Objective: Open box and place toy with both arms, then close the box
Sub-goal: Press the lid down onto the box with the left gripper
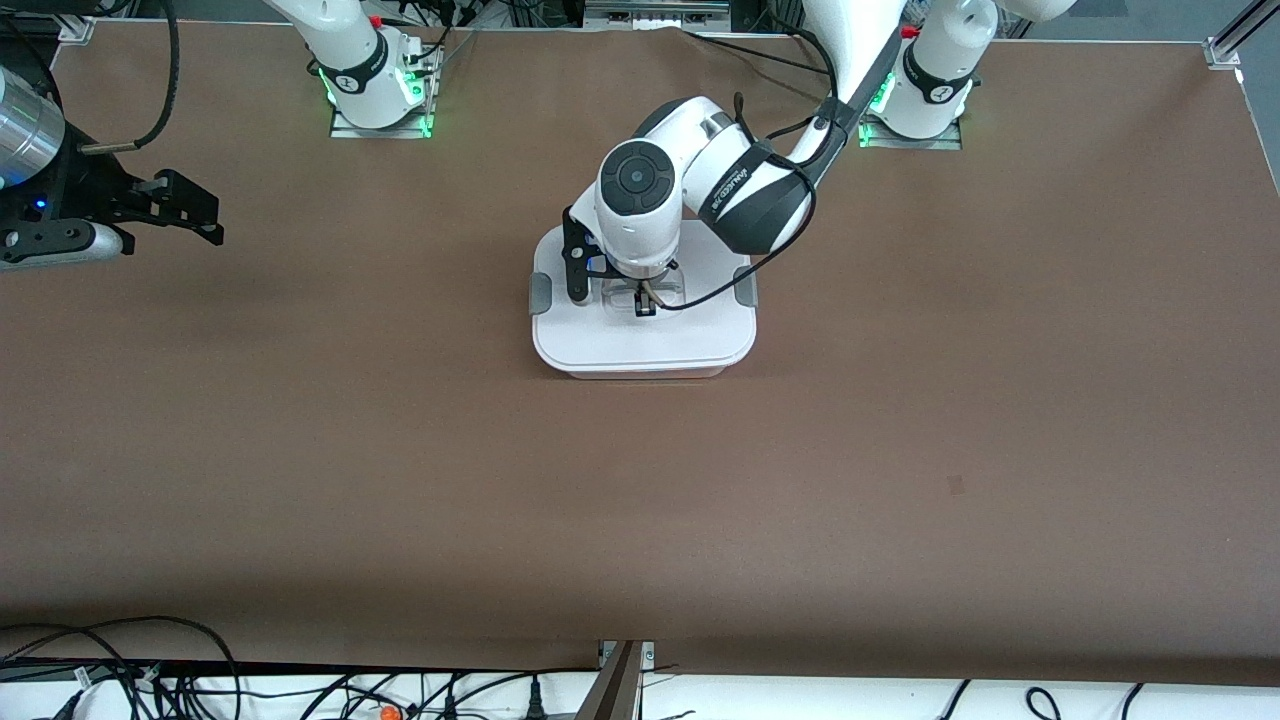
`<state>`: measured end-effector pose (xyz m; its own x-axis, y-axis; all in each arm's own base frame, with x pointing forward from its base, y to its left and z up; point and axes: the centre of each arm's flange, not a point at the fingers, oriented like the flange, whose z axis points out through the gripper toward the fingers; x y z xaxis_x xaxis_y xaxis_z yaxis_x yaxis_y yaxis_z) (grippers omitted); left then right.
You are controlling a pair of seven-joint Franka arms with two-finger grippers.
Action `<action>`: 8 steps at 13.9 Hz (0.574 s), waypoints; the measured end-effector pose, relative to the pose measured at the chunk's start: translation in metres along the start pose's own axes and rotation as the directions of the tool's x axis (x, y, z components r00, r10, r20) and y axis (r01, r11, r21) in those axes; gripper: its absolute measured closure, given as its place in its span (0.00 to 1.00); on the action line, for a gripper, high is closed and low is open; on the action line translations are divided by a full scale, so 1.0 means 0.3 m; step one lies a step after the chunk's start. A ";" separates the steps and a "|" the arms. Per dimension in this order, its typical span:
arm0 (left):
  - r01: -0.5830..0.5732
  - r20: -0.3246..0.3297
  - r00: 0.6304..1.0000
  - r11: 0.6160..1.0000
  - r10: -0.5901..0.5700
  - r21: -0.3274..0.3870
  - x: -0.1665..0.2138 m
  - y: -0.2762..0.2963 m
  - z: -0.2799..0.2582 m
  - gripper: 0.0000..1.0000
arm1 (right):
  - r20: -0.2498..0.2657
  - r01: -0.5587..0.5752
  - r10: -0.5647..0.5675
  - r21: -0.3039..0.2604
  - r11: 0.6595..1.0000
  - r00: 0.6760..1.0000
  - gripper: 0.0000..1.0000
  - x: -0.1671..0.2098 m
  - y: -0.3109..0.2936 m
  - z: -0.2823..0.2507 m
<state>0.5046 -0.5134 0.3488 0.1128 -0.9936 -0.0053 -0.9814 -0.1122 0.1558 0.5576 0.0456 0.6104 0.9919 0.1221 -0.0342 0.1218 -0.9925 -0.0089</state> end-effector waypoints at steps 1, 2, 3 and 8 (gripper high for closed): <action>0.000 0.000 1.000 1.000 0.000 0.000 0.000 0.000 0.000 0.93 | 0.000 0.000 0.000 0.000 1.000 1.000 0.00 0.000 0.000 0.000; 0.004 -0.007 1.000 1.000 -0.004 0.006 0.004 -0.002 0.001 0.89 | 0.000 0.000 0.000 0.000 1.000 1.000 0.00 0.000 0.000 0.000; 0.013 -0.016 1.000 1.000 -0.013 0.013 0.009 -0.006 0.005 0.81 | 0.000 0.000 0.000 0.000 1.000 1.000 0.00 0.000 0.000 0.000; 0.097 -0.037 0.995 0.995 -0.096 0.037 -0.080 -0.113 -0.094 0.31 | 0.001 -0.001 0.001 0.000 1.000 1.000 0.00 0.000 0.000 0.001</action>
<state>0.5396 -0.4854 0.3714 0.2121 -0.9771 0.0161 -0.9709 -0.2088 0.1175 0.5577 0.0455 0.6100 0.9920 0.1209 -0.0348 0.1207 -0.9926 -0.0088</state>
